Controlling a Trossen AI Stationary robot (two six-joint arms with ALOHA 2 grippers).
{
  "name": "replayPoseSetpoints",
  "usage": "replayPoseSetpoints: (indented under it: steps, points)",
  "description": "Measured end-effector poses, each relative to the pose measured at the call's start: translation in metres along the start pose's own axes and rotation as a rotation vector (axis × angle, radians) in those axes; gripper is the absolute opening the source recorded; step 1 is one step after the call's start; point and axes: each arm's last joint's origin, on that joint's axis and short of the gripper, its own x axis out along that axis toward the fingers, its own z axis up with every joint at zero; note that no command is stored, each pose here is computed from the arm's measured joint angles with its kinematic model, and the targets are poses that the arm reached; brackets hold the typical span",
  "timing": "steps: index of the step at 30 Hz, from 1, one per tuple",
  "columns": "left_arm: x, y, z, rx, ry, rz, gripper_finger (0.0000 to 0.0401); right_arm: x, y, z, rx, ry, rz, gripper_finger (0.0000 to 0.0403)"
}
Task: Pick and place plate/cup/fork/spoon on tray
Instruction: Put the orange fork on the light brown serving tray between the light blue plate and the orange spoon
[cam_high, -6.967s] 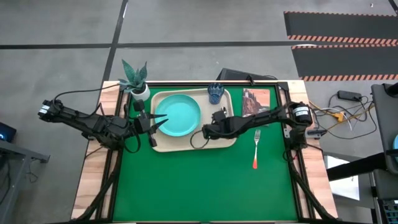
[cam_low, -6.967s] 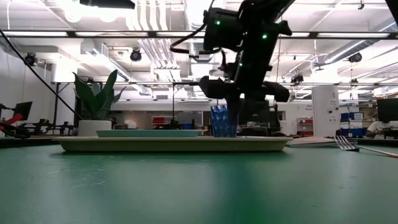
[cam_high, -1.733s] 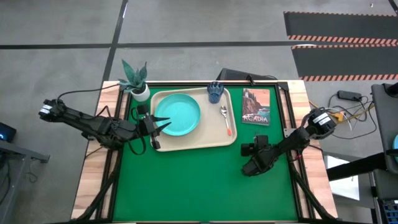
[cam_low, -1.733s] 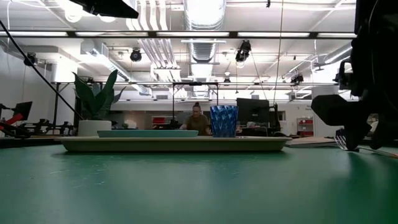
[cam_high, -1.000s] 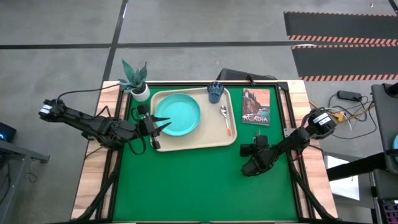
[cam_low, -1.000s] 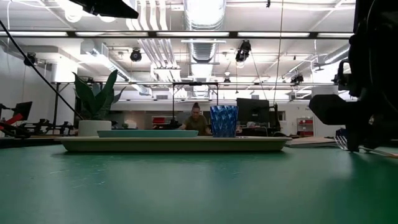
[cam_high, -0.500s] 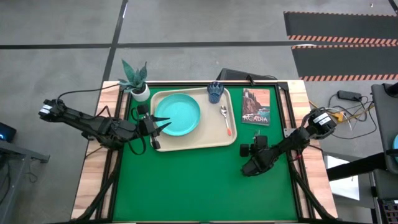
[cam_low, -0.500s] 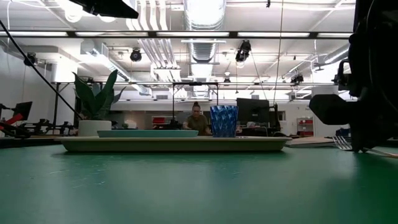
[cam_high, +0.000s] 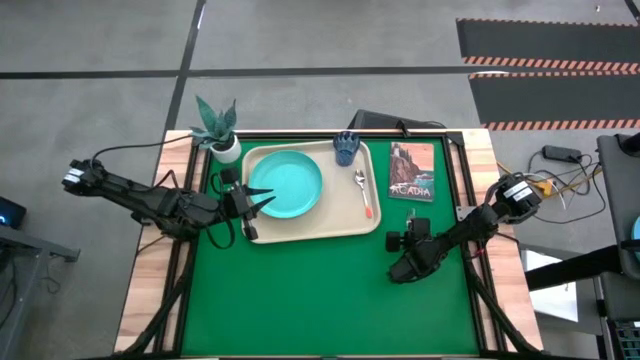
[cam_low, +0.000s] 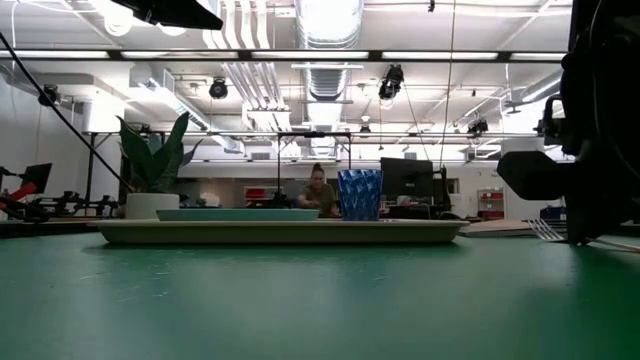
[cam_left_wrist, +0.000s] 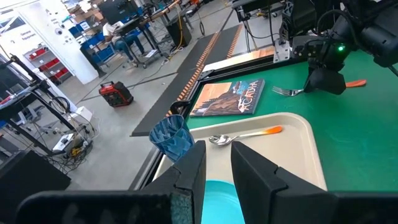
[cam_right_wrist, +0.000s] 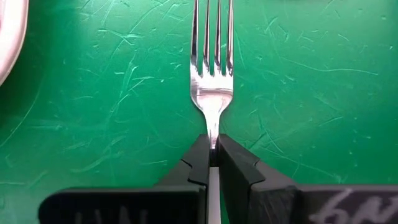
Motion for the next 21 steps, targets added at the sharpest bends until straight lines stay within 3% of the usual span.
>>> replayPoseSetpoints:
  steps: [21]
  points:
    - [0.0,0.0,0.0,0.0,0.0,0.0,0.0061,-0.0075,-0.0009,0.0046,0.003,0.013,-0.006,0.0013]
